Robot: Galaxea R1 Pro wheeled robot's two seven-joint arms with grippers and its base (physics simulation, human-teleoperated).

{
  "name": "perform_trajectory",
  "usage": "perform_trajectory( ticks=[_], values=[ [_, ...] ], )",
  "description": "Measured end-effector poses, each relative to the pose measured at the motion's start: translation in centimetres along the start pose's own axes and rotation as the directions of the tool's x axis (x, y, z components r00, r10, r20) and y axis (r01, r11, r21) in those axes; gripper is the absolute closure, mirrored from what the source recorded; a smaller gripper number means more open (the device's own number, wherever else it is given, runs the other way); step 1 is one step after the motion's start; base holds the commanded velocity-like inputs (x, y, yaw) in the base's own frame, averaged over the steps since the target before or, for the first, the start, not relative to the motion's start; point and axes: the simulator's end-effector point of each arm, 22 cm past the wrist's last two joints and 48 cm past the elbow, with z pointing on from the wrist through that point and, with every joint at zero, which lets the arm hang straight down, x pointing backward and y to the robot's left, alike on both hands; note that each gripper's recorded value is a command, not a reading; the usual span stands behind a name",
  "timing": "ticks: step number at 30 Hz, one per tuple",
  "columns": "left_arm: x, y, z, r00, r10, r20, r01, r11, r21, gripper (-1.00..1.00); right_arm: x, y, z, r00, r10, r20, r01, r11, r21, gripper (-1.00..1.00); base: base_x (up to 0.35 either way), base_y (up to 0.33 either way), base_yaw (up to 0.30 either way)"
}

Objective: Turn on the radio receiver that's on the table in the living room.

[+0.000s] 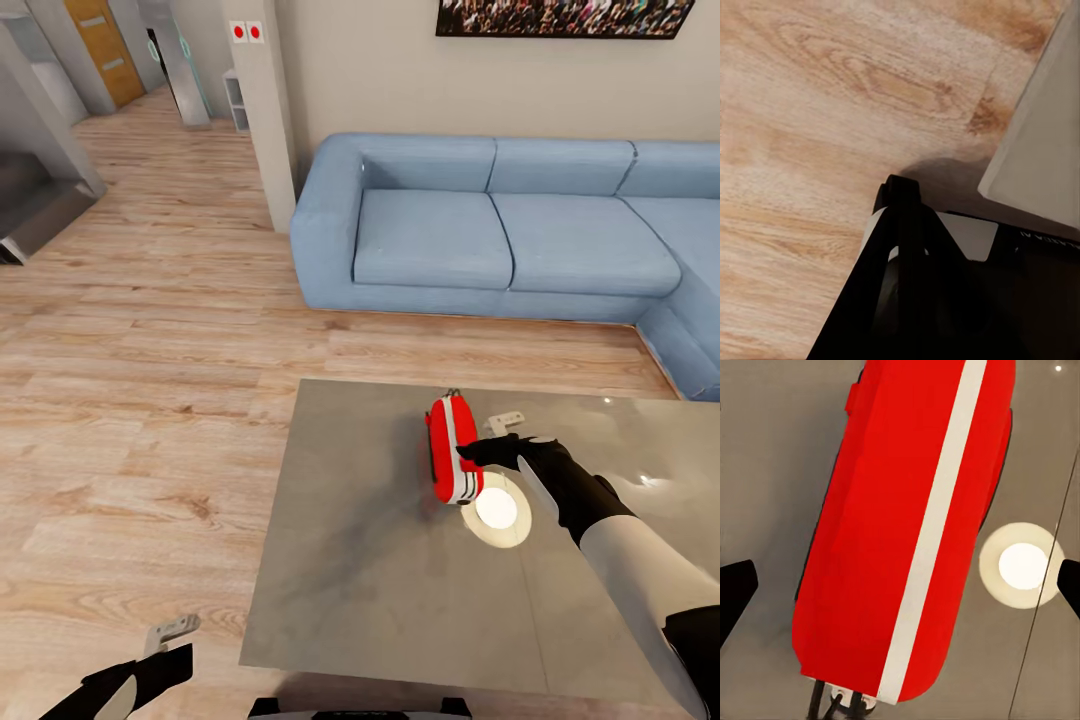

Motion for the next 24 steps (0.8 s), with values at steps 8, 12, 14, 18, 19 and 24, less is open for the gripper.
perform_trajectory(
  ticks=[8, 12, 14, 18, 19, 24],
  values=[
    [0.2, 0.1, -0.8, 1.0, 0.001, -0.001, -0.001, 1.0, -0.001, 1.0, -0.1, 0.1, -0.8, 1.0, 0.0, 0.0, 0.0, 1.0, 0.0, -1.0, 0.0, 0.0, 0.0],
    [0.4, 0.1, -1.1, 1.0, 0.001, -0.001, -0.001, 1.0, -0.002, 1.0, -0.2, 0.1, -1.1, 1.0, 0.0, -0.001, 0.0, 1.0, 0.0, -1.0, 0.0, 0.0, 0.0],
    [0.4, 0.2, -1.3, 1.0, 0.002, -0.001, -0.002, 1.0, -0.002, 1.0, -0.2, 0.1, -1.3, 1.0, -0.001, -0.001, 0.001, 1.0, 0.003, -1.0, 0.0, 0.0, 0.0],
    [0.6, 0.2, -1.6, 1.0, 0.002, -0.001, -0.002, 1.0, -0.002, 1.0, -0.2, -0.1, -1.6, 1.0, -0.001, -0.001, 0.001, 1.0, 0.011, -1.0, 0.0, 0.0, 0.0],
    [0.6, 0.2, -1.7, 1.0, 0.002, -0.001, -0.002, 1.0, -0.002, 1.0, -0.2, -0.1, -1.7, 1.0, -0.001, -0.001, 0.001, 1.0, 0.011, -1.0, 0.0, 0.0, 0.0],
    [0.7, 0.3, -2.1, 1.0, 0.003, -0.001, -0.003, 1.0, -0.003, 1.0, -0.3, -0.1, -2.2, 1.0, -0.001, -0.002, 0.001, 1.0, 0.013, -1.0, 0.0, 0.0, 0.0]
  ],
)
